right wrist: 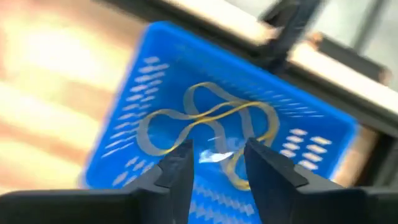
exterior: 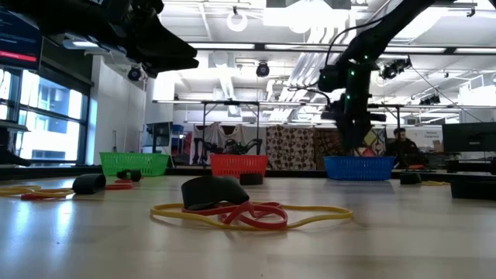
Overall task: Sort rubber bands into baskets
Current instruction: Put the black rubber band into the red bin
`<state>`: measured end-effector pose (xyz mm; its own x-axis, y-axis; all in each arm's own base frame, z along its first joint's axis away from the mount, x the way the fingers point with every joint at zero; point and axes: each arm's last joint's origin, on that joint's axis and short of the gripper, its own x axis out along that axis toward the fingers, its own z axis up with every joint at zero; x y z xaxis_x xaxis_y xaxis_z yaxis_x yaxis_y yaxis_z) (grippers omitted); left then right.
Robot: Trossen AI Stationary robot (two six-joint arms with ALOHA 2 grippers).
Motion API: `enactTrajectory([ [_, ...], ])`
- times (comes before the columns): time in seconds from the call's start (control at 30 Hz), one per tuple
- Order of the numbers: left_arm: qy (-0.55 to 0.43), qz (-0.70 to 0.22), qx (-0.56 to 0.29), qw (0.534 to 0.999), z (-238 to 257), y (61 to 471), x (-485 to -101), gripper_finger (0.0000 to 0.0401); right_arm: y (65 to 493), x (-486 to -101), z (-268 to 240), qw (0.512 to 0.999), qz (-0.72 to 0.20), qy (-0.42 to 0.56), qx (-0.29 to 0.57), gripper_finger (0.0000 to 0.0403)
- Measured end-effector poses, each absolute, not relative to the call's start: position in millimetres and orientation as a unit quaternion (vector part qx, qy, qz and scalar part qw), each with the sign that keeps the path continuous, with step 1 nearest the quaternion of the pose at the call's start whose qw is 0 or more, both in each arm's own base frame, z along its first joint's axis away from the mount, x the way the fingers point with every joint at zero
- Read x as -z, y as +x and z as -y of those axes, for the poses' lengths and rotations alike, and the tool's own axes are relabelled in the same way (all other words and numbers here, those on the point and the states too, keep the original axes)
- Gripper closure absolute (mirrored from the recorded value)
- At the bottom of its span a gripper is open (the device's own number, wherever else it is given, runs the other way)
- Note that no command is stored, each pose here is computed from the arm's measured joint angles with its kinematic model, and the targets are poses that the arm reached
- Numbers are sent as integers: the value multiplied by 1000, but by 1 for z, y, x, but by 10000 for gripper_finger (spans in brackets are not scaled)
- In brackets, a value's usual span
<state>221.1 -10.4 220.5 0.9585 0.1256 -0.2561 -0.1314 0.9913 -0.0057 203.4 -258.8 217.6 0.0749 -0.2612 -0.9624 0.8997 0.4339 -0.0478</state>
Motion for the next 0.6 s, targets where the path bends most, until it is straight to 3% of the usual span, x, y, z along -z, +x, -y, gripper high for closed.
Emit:
enactTrajectory([
  [0.1,-9,-128,-74,989,10,221,-221,230,211,-225,253,689,-532,298,392,293],
  [0.3,-8,-139,-79,987,10,220,-219,230,235,-226,231,728,-558,243,316,393],
  [0.6,-8,-140,-79,987,10,220,-218,230,268,-256,185,816,-504,144,244,399],
])
